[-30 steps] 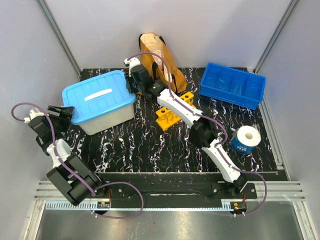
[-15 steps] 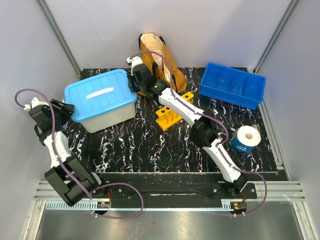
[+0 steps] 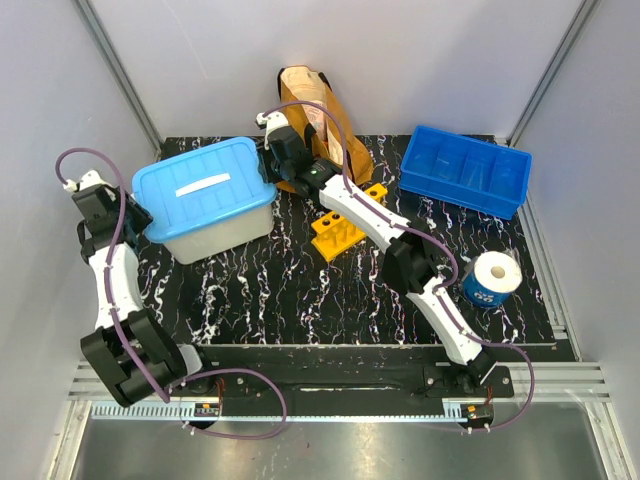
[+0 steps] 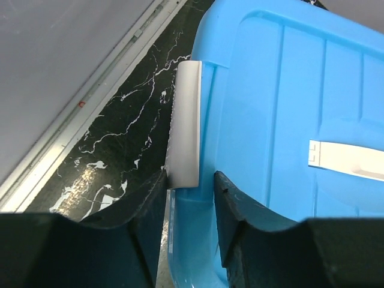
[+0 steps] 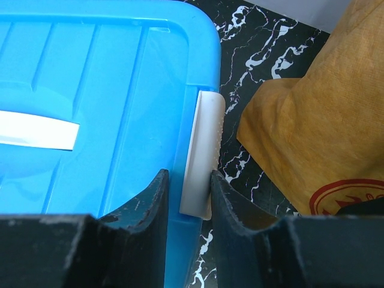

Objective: Organize the chemistry lab equipment

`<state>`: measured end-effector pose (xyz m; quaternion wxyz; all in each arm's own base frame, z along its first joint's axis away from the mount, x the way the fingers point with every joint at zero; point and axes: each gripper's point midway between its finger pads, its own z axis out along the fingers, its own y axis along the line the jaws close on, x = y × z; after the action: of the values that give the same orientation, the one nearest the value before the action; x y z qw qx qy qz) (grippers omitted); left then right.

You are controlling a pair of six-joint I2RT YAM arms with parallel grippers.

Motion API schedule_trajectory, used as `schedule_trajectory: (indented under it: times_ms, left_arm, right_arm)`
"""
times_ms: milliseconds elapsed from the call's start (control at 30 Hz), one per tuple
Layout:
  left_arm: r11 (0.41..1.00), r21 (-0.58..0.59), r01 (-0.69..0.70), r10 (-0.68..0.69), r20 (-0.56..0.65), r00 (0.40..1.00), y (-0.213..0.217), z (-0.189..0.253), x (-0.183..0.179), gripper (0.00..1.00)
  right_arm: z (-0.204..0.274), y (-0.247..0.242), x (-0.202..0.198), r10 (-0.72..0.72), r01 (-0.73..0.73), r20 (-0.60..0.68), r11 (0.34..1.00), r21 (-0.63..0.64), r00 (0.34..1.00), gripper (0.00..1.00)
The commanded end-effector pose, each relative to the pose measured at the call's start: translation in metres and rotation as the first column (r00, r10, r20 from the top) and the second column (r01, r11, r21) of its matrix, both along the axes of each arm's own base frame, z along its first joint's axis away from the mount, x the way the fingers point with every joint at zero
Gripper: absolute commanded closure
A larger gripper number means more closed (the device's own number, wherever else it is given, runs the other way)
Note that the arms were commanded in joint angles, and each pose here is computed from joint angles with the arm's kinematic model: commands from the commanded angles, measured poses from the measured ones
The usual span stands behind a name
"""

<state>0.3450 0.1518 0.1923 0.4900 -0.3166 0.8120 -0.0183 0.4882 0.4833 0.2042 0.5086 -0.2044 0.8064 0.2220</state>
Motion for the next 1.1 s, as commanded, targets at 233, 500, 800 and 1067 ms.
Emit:
schedule_trajectory:
  times_ms: [233, 500, 800, 1067]
  left_arm:
    - [0.993, 0.095, 0.063, -0.057, -0.071, 0.996, -0.006, 0.007, 0.011, 0.74]
    - [0.990, 0.105, 0.093, -0.083, -0.103, 0.991, -0.007, 0.000, 0.018, 0.81]
    - [0.990, 0.101, 0.095, -0.081, -0.134, 0.988, -0.001, -0.005, 0.023, 0.48]
    - [0.995, 0.066, 0.077, -0.068, -0.135, 0.989, 0.010, -0.006, 0.035, 0.35]
  right_arm:
    - [0.023, 0.014, -0.023, 0.068, -0.067, -0.024, 0.996, 0.063, 0.997, 0.73]
    - [0.008, 0.033, -0.035, 0.091, -0.085, -0.066, 0.993, 0.087, 0.994, 0.74]
    - [-0.009, 0.035, -0.039, 0.093, -0.089, -0.074, 0.995, 0.047, 0.993, 0.74]
    - [-0.011, 0.028, -0.034, 0.085, -0.084, -0.066, 0.996, 0.025, 0.994, 0.73]
